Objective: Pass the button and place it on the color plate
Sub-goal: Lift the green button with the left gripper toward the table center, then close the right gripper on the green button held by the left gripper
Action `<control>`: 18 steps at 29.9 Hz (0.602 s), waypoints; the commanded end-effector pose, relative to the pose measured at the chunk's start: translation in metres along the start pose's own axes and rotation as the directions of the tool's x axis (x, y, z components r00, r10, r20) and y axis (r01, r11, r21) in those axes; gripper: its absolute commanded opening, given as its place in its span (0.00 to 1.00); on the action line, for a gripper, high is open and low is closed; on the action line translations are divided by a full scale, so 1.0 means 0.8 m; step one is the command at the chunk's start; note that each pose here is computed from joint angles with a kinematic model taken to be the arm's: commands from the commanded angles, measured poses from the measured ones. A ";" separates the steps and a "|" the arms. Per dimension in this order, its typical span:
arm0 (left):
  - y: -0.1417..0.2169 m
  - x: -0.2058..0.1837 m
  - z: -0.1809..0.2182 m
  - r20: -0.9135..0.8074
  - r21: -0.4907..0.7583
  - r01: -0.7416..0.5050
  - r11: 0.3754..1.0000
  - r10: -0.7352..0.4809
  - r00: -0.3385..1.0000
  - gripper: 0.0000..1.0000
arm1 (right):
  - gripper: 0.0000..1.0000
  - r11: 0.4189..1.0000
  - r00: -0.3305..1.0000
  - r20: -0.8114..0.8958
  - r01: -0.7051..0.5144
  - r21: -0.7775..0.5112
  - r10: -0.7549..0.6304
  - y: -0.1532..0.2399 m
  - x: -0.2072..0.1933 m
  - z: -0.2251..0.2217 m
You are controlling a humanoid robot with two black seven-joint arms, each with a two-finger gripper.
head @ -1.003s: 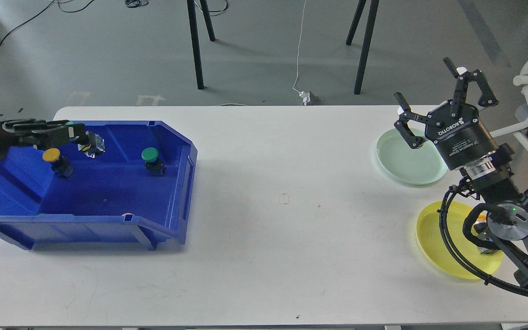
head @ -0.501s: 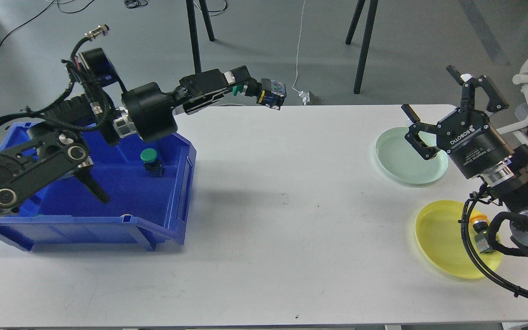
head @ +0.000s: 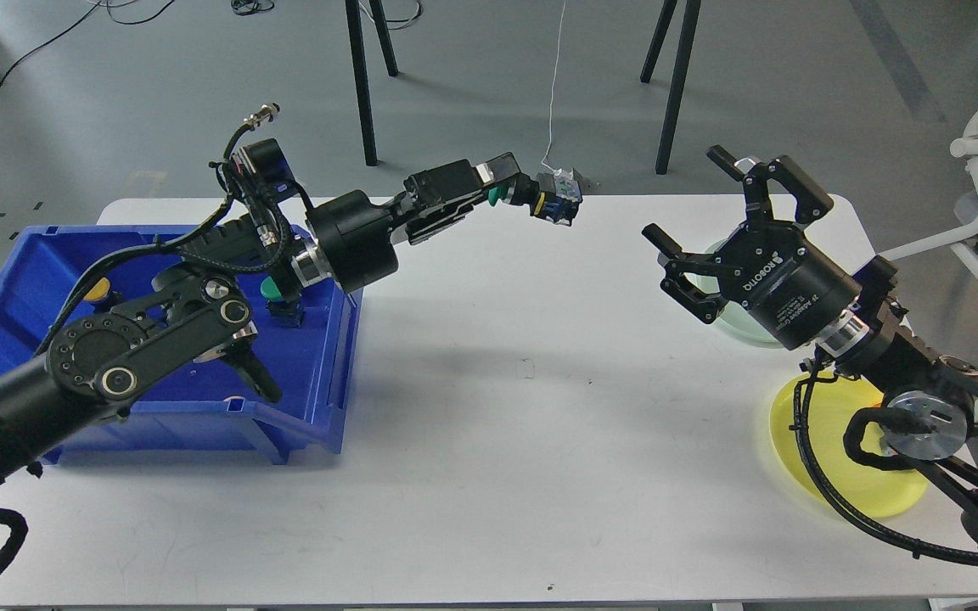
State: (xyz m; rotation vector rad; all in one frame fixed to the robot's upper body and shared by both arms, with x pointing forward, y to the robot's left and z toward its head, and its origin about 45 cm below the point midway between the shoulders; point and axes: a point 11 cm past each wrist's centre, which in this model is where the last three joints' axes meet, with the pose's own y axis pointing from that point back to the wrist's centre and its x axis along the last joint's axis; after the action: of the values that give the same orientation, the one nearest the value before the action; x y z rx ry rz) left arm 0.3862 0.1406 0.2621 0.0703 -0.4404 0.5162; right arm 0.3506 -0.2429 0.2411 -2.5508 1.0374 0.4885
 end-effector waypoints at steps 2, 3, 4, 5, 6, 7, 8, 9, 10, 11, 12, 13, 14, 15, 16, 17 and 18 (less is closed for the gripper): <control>-0.009 -0.007 0.003 -0.008 -0.017 0.000 1.000 -0.001 1.000 0.21 | 0.95 1.000 1.000 0.013 0.008 -0.004 -0.008 -0.020 0.000 0.013; -0.011 -0.008 0.003 -0.010 -0.020 0.001 1.000 -0.001 1.000 0.21 | 0.95 1.000 1.000 0.016 0.013 -0.008 -0.013 -0.024 -0.002 0.018; -0.010 -0.009 0.003 -0.011 -0.019 0.001 1.000 -0.001 1.000 0.21 | 0.95 1.000 1.000 0.021 0.018 -0.012 -0.018 -0.029 -0.003 0.022; -0.010 -0.010 0.002 -0.012 -0.019 0.003 1.000 -0.004 1.000 0.21 | 0.95 0.999 0.999 0.026 0.028 -0.017 -0.027 -0.034 -0.007 0.026; -0.010 -0.012 0.001 -0.011 -0.015 0.008 1.000 -0.008 1.000 0.21 | 0.95 0.999 0.999 0.029 0.037 -0.022 -0.036 -0.039 -0.010 0.030; -0.010 -0.013 0.000 -0.012 -0.013 0.010 1.000 -0.010 1.000 0.21 | 0.95 0.999 0.998 0.033 0.047 -0.028 -0.046 -0.043 -0.014 0.034; -0.011 -0.014 0.000 -0.013 -0.014 0.012 1.000 -0.012 1.000 0.21 | 0.95 0.998 0.998 0.038 0.054 -0.033 -0.053 -0.046 -0.017 0.038; -0.010 -0.013 0.000 -0.012 -0.012 0.012 1.000 -0.012 1.000 0.21 | 0.95 0.997 0.997 0.046 0.064 -0.035 -0.062 -0.049 -0.021 0.042; -0.010 -0.013 0.000 -0.012 -0.012 0.012 1.000 -0.012 1.000 0.21 | 0.95 0.997 0.996 0.050 0.072 -0.035 -0.070 -0.052 -0.025 0.044; -0.010 -0.013 0.000 -0.012 -0.012 0.012 1.000 -0.012 1.000 0.21 | 0.95 0.996 0.996 0.051 0.080 -0.031 -0.078 -0.056 -0.027 0.043; -0.010 -0.013 0.000 -0.012 -0.012 0.012 1.000 -0.012 1.000 0.21 | 0.95 0.996 0.995 0.055 0.087 -0.030 -0.085 -0.059 -0.030 0.045; -0.010 -0.012 0.000 -0.010 -0.012 0.011 1.000 -0.011 1.000 0.21 | 0.94 0.996 0.995 0.058 0.088 -0.029 -0.087 -0.060 -0.032 0.045; -0.010 -0.012 0.000 -0.010 -0.013 0.010 1.000 -0.010 1.000 0.21 | 0.94 0.995 0.994 0.059 0.091 -0.026 -0.089 -0.061 -0.033 0.045; -0.010 -0.012 0.000 -0.010 -0.012 0.011 1.000 -0.011 1.000 0.21 | 0.93 0.995 0.994 0.059 0.095 -0.028 -0.093 -0.063 -0.034 0.046; -0.010 -0.012 0.000 -0.010 -0.011 0.010 1.000 -0.010 1.000 0.21 | 0.93 0.995 0.994 0.058 0.096 -0.028 -0.094 -0.063 -0.034 0.046; -0.010 -0.012 0.000 -0.010 -0.011 0.010 1.000 -0.010 1.000 0.21 | 0.92 0.995 0.994 0.059 0.096 -0.028 -0.094 -0.063 -0.035 0.046; -0.010 -0.012 0.000 -0.010 -0.012 0.011 1.000 -0.011 1.000 0.21 | 0.92 0.995 0.994 0.058 0.096 -0.026 -0.094 -0.063 -0.034 0.046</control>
State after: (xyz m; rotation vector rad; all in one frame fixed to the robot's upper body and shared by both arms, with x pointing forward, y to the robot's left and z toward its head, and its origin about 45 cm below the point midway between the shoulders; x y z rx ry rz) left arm 0.3823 0.1292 0.2577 0.0589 -0.4312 0.5036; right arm 0.3613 -0.1776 0.2294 -2.5824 0.8941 0.5526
